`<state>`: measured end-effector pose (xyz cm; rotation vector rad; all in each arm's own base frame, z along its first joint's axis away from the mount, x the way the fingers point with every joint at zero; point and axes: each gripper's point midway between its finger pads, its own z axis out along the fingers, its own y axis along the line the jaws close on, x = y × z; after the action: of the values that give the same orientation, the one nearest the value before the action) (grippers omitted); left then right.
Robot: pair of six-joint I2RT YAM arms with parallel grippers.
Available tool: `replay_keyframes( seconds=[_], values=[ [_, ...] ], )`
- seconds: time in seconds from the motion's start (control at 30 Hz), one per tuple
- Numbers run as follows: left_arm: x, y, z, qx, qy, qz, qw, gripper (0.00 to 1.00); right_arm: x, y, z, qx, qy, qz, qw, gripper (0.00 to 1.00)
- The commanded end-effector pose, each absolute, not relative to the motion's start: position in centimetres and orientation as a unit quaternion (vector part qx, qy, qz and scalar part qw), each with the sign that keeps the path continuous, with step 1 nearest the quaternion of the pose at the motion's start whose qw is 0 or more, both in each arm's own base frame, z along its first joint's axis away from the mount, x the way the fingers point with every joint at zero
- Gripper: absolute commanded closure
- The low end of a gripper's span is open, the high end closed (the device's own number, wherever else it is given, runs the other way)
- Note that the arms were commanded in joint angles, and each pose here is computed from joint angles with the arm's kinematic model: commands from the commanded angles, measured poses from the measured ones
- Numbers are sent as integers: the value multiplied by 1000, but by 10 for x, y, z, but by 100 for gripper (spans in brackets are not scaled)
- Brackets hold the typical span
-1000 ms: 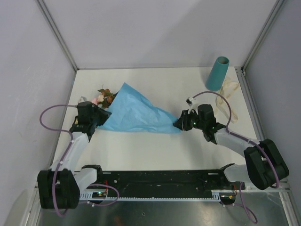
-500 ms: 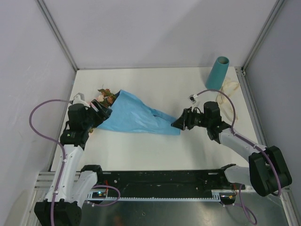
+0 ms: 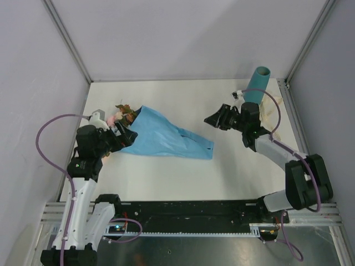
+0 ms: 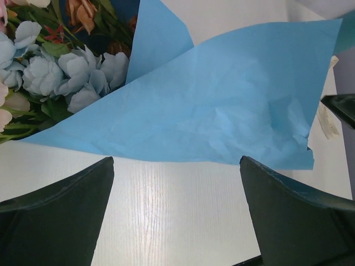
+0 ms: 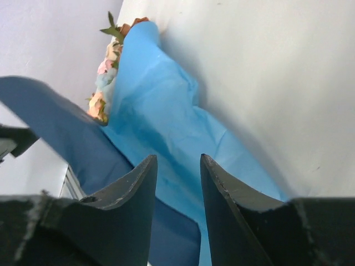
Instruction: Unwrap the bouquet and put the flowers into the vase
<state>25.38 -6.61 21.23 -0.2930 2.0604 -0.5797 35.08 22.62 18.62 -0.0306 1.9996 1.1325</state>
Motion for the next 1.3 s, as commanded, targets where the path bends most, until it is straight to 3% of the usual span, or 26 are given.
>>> replay_keyframes(
  seconds=[0.0,0.2,0.6,1.03,1.27],
  values=[
    [248,-68,230,-88,825,-237,506,0,380,230,178,11,805,432,406,59],
    [244,-51,236,-108,815,-197,534,0,369,261,141,-52,832,439,337,62],
    [236,-6,238,-181,809,-92,551,0,268,309,114,-212,854,409,242,63],
    [234,-3,235,-199,809,-88,547,0,223,310,54,-223,894,262,288,62],
    [238,-36,213,-179,835,-168,492,2,223,309,53,-226,891,220,326,60]
  ],
)
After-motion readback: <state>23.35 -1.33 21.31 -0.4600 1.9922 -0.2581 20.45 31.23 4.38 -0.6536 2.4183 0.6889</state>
